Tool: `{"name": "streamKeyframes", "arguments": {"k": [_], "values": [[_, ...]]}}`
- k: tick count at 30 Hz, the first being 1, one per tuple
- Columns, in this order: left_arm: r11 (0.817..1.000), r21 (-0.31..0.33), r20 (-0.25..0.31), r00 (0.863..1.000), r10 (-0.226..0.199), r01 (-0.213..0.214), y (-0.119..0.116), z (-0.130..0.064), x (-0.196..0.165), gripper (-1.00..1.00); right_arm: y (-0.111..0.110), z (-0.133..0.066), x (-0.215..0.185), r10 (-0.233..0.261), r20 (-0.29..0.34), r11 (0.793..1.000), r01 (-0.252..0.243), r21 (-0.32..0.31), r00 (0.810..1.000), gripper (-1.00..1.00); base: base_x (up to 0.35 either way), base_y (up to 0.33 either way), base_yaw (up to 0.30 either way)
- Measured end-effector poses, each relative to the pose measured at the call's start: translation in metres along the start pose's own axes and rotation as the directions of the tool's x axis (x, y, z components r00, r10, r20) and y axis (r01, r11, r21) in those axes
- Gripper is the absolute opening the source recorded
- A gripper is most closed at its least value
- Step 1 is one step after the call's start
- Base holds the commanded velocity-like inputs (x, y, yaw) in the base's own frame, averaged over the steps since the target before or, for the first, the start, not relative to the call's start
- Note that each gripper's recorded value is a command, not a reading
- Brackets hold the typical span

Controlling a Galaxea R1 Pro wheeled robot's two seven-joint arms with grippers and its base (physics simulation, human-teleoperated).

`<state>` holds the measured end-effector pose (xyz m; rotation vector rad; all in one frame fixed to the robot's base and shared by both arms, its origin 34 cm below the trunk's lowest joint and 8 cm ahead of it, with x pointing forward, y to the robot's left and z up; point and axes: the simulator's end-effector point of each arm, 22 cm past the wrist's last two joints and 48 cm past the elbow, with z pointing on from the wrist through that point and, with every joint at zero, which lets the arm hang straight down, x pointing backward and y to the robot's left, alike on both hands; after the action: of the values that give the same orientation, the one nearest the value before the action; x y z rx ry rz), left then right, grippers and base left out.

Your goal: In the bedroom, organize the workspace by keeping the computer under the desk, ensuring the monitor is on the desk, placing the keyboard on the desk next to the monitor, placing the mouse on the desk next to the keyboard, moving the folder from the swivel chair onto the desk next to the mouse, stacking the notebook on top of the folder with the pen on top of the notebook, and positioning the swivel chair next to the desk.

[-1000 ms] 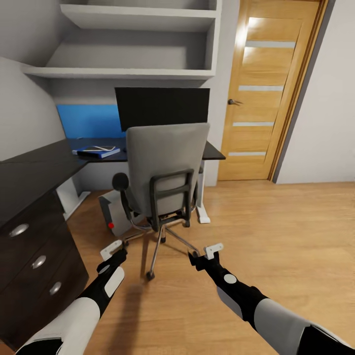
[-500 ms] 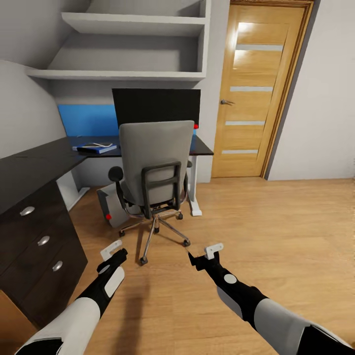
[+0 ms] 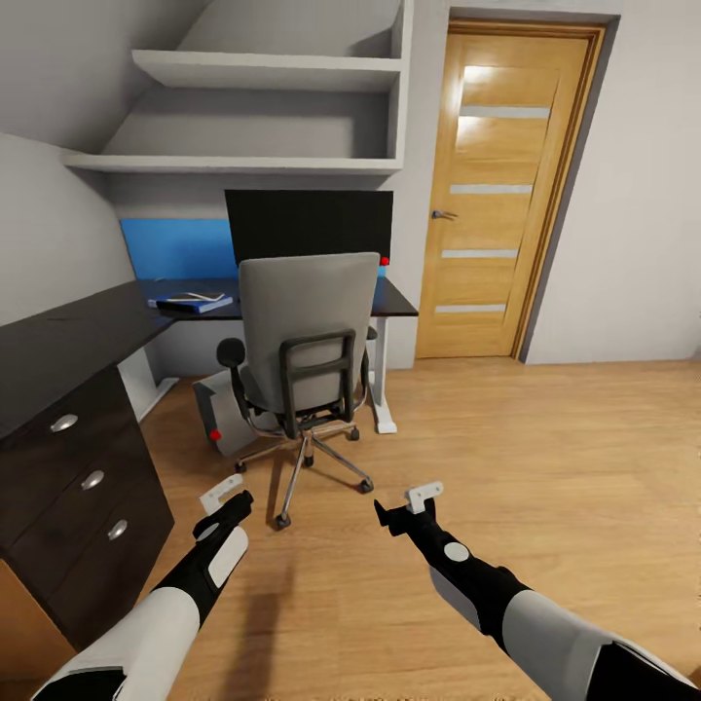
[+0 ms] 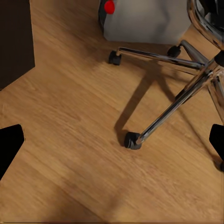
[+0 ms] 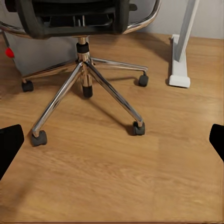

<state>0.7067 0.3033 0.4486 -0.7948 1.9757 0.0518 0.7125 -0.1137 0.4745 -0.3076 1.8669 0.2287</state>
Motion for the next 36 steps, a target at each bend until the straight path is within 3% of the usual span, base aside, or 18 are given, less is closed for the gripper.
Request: {"name": "streamKeyframes", "arguments": {"k": [14, 19, 22, 25, 30, 34, 36], "values": [[1.000, 0.002, -0.002, 1.000, -0.002, 0.002, -0.014, -0.010, -0.027, 1.00, -0.007, -0.003, -0.029, 0.000, -0.004, 1.000, 0.000, 0.009, 1.000, 1.00, -0.322, -0.001, 0.000], [1.000, 0.002, -0.012, 1.000, 0.002, -0.002, -0.017, -0.014, -0.033, 1.00, -0.018, -0.006, -0.034, -0.004, -0.014, 0.999, 0.005, 0.036, 1.000, 1.00, -0.105, -0.005, 0.000], [1.000, -0.004, -0.043, 0.999, 0.028, -0.029, -0.017, -0.017, -0.021, 1.00, -0.029, -0.009, -0.035, -0.009, -0.015, 0.998, 0.010, 0.059, 1.000, 1.00, -0.022, -0.001, 0.000], [0.996, -0.001, -0.082, 0.992, 0.094, -0.094, -0.015, -0.022, -0.003, 1.00, -0.037, -0.011, -0.041, -0.007, -0.010, 0.997, 0.008, 0.081, 1.000, 1.00, -0.007, 0.000, 0.000], [0.984, 0.021, -0.176, 0.969, 0.176, -0.175, -0.004, -0.032, 0.037, 1.00, -0.075, -0.019, -0.049, 0.059, 0.018, 0.974, -0.061, 0.216, 0.998, 1.00, -0.001, 0.000, 0.000], [0.959, 0.051, -0.258, 0.924, 0.282, -0.279, 0.017, -0.045, 0.075, 1.00, -0.107, -0.032, -0.047, 0.138, 0.052, 0.934, -0.147, 0.327, 0.989, 1.00, 0.000, 0.000, 0.000], [0.949, 0.061, -0.267, 0.911, 0.315, -0.311, 0.019, -0.048, 0.078, 1.00, -0.111, -0.040, -0.038, 0.156, 0.046, 0.923, -0.162, 0.349, 0.987, 1.00, 0.000, 0.000, 0.000]]}}
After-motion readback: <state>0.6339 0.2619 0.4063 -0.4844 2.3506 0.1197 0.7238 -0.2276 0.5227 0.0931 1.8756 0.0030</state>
